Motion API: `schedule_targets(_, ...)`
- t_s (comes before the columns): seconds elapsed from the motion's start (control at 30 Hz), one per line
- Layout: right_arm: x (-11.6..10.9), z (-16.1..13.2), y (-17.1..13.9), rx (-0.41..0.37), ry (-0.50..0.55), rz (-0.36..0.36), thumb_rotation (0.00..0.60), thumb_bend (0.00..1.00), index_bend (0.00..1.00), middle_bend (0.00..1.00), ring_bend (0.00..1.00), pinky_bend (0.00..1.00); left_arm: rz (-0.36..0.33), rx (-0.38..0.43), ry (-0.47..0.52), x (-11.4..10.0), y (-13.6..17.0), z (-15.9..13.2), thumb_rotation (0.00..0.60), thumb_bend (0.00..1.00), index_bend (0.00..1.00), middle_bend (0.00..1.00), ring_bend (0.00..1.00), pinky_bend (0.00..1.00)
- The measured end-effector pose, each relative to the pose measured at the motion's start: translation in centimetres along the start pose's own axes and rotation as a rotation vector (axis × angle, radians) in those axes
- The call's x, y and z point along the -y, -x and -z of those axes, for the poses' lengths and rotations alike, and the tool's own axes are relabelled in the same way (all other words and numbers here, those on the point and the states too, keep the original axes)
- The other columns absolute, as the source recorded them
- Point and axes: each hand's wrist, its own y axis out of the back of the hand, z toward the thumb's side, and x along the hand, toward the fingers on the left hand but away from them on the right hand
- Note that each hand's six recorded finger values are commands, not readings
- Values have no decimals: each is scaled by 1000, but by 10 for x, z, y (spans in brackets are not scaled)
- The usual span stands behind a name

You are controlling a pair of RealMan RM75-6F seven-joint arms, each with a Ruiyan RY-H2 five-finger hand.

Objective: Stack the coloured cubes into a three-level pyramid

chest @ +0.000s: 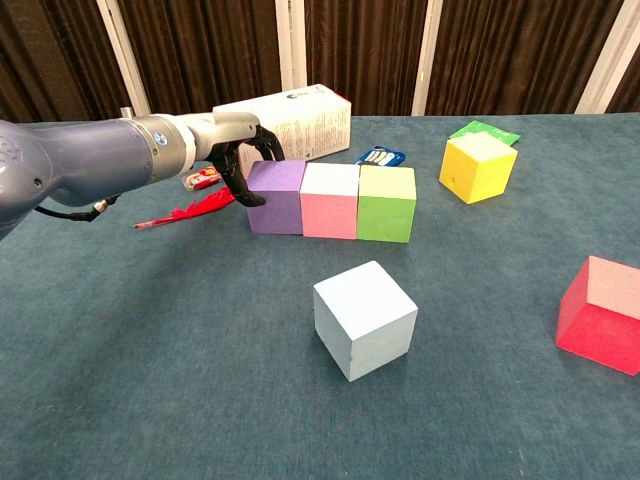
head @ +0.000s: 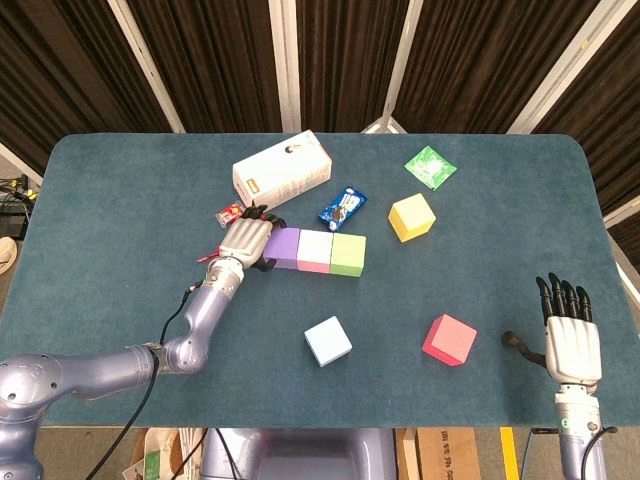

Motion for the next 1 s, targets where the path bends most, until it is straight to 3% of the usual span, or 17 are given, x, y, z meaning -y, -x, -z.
schedule_targets(0.77,0,0,0,7,0,0,600,101,0,0,0,0,15,-2,-14,1,3,-4,600,380,208,151,0,0)
schedule_targets(1.0,-1,1,0,11,2,3,600,100,0,0,0,0,28,-9,-28,2,4,-4,600,380,165,94,0,0)
